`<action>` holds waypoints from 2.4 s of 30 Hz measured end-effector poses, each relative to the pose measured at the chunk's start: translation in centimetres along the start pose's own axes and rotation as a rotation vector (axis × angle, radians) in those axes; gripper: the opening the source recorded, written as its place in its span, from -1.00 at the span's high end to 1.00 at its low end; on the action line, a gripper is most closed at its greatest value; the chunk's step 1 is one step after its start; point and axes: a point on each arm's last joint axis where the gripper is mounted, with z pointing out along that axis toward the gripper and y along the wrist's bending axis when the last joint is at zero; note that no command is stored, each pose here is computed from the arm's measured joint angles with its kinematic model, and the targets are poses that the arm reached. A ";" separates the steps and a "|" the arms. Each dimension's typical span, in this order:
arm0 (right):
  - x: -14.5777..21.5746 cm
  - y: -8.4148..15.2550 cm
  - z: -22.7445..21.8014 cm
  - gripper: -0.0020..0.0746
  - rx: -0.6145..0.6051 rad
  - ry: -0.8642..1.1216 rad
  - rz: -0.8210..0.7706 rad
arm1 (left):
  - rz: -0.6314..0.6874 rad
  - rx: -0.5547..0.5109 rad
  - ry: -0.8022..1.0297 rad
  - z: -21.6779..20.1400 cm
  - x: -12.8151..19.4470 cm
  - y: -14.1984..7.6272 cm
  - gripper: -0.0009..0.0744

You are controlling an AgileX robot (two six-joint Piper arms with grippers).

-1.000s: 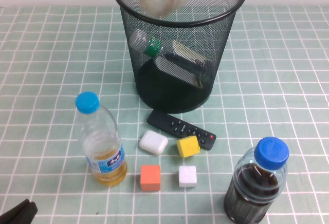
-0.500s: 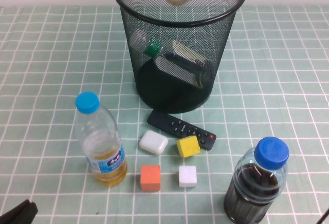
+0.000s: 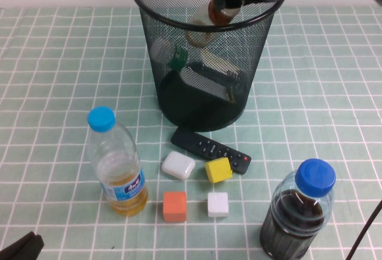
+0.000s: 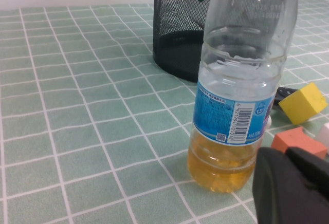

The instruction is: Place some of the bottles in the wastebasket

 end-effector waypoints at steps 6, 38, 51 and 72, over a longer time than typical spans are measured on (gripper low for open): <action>-0.4 0.2 -2.3 -0.27 0.000 0.004 -0.004 | 0.000 0.000 0.000 0.0 0.0 0.0 0.99; -0.5 -1.0 -23.9 0.96 0.287 -0.107 -0.179 | 0.000 0.000 0.002 0.0 0.0 0.0 0.99; 12.4 -4.2 -27.0 0.96 0.281 -0.254 -0.180 | 0.000 0.000 0.002 0.0 0.0 0.0 0.99; 40.2 -7.6 -20.0 0.96 0.577 -0.523 -0.037 | 0.000 0.000 0.002 0.0 0.0 0.0 0.99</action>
